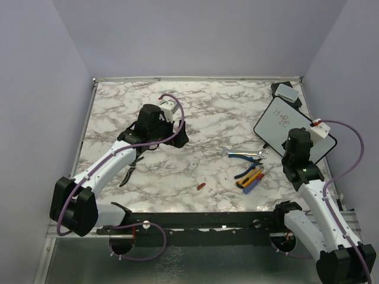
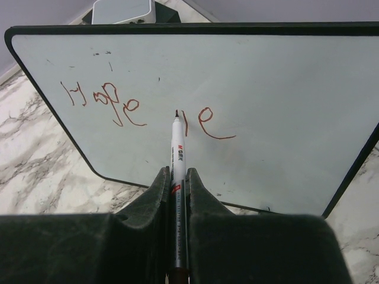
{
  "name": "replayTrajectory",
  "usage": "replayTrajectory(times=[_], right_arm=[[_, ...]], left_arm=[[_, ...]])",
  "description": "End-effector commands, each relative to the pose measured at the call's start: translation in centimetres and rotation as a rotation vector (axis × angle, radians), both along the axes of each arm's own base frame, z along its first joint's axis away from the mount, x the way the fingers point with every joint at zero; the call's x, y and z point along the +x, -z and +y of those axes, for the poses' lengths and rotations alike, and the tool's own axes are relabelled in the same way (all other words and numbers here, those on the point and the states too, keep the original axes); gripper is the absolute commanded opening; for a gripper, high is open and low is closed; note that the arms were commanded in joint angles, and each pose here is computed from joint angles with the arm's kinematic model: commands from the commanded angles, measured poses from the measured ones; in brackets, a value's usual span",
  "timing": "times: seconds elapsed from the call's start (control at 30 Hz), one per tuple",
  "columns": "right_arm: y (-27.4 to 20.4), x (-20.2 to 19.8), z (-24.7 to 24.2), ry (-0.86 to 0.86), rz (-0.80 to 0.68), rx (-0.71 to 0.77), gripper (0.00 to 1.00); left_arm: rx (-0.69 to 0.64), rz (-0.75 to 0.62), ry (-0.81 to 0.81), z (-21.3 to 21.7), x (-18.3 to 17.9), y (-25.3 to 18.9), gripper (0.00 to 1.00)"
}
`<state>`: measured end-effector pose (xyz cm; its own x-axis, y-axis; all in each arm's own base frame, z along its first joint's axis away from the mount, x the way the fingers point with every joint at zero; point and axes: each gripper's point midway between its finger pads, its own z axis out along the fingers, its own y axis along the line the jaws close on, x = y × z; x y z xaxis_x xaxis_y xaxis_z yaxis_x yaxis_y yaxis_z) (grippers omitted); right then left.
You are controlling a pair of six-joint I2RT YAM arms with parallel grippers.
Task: Write a sentence on the whiteboard
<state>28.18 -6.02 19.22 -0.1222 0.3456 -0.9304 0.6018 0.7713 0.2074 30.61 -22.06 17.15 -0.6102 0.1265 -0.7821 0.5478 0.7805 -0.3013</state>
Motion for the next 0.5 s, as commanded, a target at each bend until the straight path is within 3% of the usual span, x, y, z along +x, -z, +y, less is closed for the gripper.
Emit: replayTrajectory(times=[0.0, 0.47], right_arm=[[-0.1, 0.0, -0.6, 0.032, -0.003, -0.008, 0.0], [-1.3, -1.0, -1.4, 0.076, -0.058, -0.014, 0.0]], left_arm=[[-0.007, -0.026, 0.019, -0.1, -0.3, -0.5, 0.99], [-0.006, -0.024, 0.02, -0.1, -0.3, -0.4, 0.99]])
